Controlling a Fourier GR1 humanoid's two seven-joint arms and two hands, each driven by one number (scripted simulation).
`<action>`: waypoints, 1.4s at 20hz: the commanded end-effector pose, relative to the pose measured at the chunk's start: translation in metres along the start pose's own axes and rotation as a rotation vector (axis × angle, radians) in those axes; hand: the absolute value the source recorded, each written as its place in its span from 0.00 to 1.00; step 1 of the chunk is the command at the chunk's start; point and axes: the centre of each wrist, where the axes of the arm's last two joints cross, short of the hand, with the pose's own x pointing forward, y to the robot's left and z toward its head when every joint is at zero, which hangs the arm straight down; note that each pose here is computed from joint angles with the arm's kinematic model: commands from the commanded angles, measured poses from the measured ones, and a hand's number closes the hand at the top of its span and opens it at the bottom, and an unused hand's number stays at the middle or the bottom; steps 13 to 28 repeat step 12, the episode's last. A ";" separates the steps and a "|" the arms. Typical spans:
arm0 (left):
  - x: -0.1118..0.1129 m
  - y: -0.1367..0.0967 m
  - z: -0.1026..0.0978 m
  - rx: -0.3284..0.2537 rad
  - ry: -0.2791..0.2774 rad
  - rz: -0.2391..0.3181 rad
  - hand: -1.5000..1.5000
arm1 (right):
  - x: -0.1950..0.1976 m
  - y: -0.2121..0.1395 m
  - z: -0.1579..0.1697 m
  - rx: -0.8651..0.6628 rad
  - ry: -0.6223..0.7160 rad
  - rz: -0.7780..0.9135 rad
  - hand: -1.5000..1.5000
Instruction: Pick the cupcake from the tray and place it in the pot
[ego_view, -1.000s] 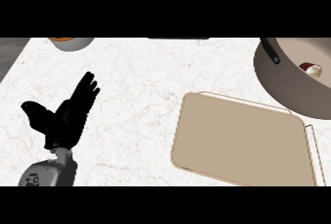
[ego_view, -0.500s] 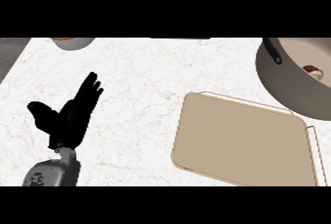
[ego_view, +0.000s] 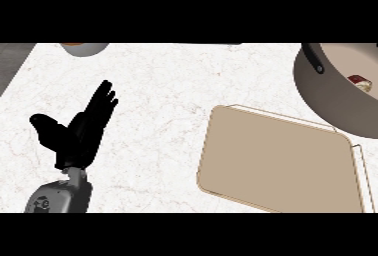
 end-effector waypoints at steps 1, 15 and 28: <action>0.007 0.006 0.004 0.022 0.002 -0.008 0.50 | -0.007 -0.003 -0.009 0.013 0.005 -0.152 0.00; 0.007 0.005 0.001 0.021 0.011 0.001 0.50 | -0.035 -0.029 -0.016 -0.408 -0.072 -0.464 0.00; 0.007 0.005 0.001 0.021 0.011 0.001 0.50 | -0.035 -0.029 -0.016 -0.408 -0.072 -0.464 0.00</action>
